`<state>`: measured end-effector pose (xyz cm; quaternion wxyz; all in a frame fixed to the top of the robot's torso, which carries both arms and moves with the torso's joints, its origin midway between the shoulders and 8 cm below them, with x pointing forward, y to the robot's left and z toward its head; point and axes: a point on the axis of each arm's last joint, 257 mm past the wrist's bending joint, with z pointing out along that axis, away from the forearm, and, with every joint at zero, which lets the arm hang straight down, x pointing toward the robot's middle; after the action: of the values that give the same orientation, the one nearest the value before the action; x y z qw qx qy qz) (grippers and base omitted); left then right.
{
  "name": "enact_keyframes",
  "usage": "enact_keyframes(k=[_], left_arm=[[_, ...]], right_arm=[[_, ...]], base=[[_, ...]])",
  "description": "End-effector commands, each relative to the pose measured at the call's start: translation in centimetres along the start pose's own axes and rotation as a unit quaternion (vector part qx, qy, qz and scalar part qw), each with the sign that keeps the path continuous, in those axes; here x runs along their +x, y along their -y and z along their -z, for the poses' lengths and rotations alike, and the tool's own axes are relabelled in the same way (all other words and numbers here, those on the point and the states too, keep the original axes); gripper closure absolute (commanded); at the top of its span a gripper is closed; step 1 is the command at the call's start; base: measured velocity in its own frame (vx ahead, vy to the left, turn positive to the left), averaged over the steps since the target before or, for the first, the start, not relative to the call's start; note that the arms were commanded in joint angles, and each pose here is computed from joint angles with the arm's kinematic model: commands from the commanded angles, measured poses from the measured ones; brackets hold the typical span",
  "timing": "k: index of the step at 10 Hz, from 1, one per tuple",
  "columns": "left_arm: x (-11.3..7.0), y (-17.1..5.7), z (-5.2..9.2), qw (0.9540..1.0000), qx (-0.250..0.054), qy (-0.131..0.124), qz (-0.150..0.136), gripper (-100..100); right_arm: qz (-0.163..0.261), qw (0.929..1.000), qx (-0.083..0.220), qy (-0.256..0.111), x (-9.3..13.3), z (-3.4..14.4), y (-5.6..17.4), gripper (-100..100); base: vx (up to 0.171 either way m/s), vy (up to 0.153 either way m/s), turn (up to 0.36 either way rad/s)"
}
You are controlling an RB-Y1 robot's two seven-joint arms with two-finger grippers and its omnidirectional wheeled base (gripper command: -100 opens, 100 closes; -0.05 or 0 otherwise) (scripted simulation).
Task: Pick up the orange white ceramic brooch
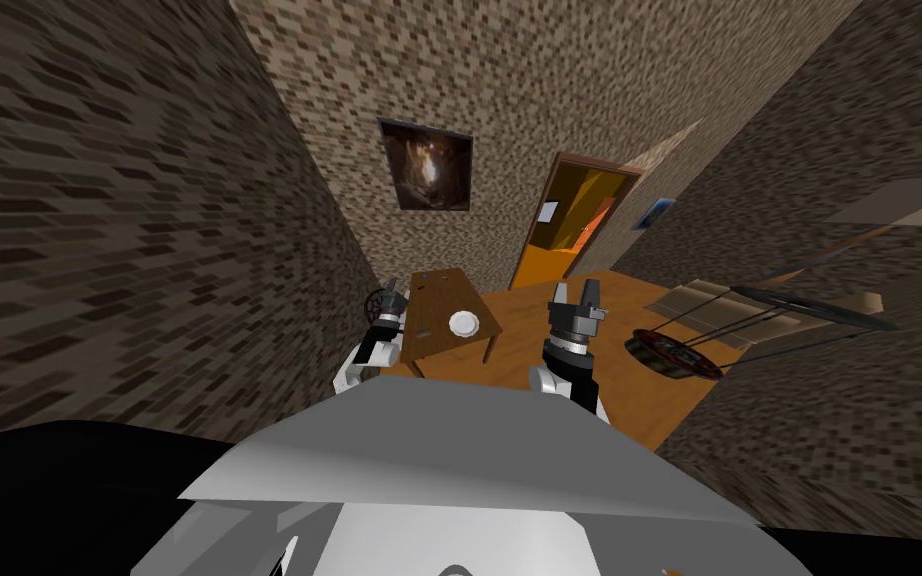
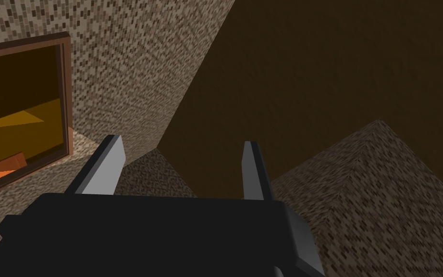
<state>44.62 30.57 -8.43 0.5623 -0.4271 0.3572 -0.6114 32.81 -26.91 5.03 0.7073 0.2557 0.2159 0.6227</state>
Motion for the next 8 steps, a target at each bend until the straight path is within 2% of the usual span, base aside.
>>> enact_keyframes(k=[1,4,5,8], left_arm=[[0.0,0.0,0.0,1.0000,0.000,0.000,0.000,-100],[0.0,0.0,0.0,1.0000,0.000,0.000,0.000,-100],[-0.4,-1.9,-0.4,0.9997,-0.024,0.004,0.004,-100],[-1.3,-5.2,-0.9,0.9977,-0.067,0.011,0.009,-100]], right_arm=[[0.000,1.0000,0.000,0.000,0.0,0.0,0.0,0],[0.000,1.0000,0.000,0.000,0.0,0.0,0.0,0],[0.000,1.0000,0.000,0.000,0.0,0.0,0.0,0],[0.000,1.0000,0.000,0.000,0.0,0.0,0.0,0]], base=[[-0.004,-0.004,-0.013],[-0.004,-0.005,-0.015],[-0.026,-0.029,-0.088],[-0.026,-0.028,-0.087]])
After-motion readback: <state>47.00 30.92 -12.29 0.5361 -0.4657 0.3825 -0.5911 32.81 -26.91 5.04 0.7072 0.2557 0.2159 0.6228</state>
